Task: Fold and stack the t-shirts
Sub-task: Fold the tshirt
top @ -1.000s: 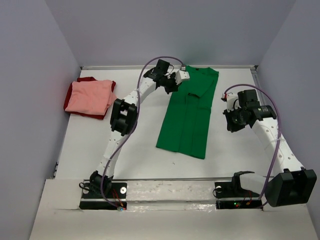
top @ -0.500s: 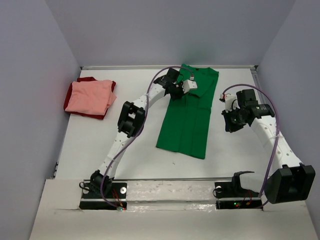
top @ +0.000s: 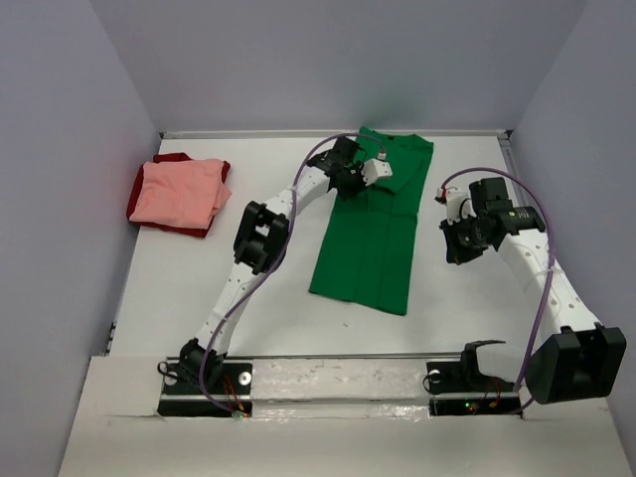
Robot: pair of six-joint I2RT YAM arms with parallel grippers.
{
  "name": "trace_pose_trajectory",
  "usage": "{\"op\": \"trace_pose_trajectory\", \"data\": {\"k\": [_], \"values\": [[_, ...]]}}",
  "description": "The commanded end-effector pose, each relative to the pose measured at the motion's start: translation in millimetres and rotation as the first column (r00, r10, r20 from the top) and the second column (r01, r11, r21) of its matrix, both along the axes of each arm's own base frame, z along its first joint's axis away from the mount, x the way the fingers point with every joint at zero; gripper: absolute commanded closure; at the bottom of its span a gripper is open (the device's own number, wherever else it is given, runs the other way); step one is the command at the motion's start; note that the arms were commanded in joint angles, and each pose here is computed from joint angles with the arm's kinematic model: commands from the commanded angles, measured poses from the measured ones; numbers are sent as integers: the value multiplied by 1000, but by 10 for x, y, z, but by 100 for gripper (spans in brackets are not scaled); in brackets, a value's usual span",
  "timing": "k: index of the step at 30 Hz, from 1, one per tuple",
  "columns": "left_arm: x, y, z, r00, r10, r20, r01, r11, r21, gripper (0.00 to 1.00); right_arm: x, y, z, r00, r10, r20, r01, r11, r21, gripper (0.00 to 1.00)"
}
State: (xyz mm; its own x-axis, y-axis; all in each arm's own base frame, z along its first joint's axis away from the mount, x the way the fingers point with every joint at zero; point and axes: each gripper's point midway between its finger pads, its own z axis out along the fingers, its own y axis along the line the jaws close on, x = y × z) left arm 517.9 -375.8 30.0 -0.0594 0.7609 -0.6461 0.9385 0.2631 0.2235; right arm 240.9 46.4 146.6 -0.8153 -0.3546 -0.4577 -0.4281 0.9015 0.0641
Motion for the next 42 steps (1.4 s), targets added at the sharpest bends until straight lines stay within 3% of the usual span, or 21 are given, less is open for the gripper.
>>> {"op": "trace_pose_trajectory", "data": {"k": [1,11,21,27,33,39,42], "values": [[-416,380,-40,989,24,-149,-6,992,123,100,44,19,96,999,15,28,-15,1000,16,100],[-1221,620,100,931,-61,-360,111,987,120,100,75,108,96,999,45,-27,-43,997,57,100],[-1732,858,190,906,-65,-418,119,987,103,100,153,253,83,992,93,-88,-81,988,129,100],[-1568,835,670,956,-56,-289,79,995,69,100,406,324,188,990,126,-66,-115,981,154,100],[-1245,644,1265,986,-92,-141,81,993,-84,100,1209,413,323,996,84,-2,-83,981,176,100],[-767,471,1397,985,-12,-171,-32,967,-252,100,1889,681,175,997,63,-54,-47,964,261,100],[-599,454,1330,979,44,-198,-98,957,-273,100,1946,849,21,990,101,-103,-67,954,292,100]]}}
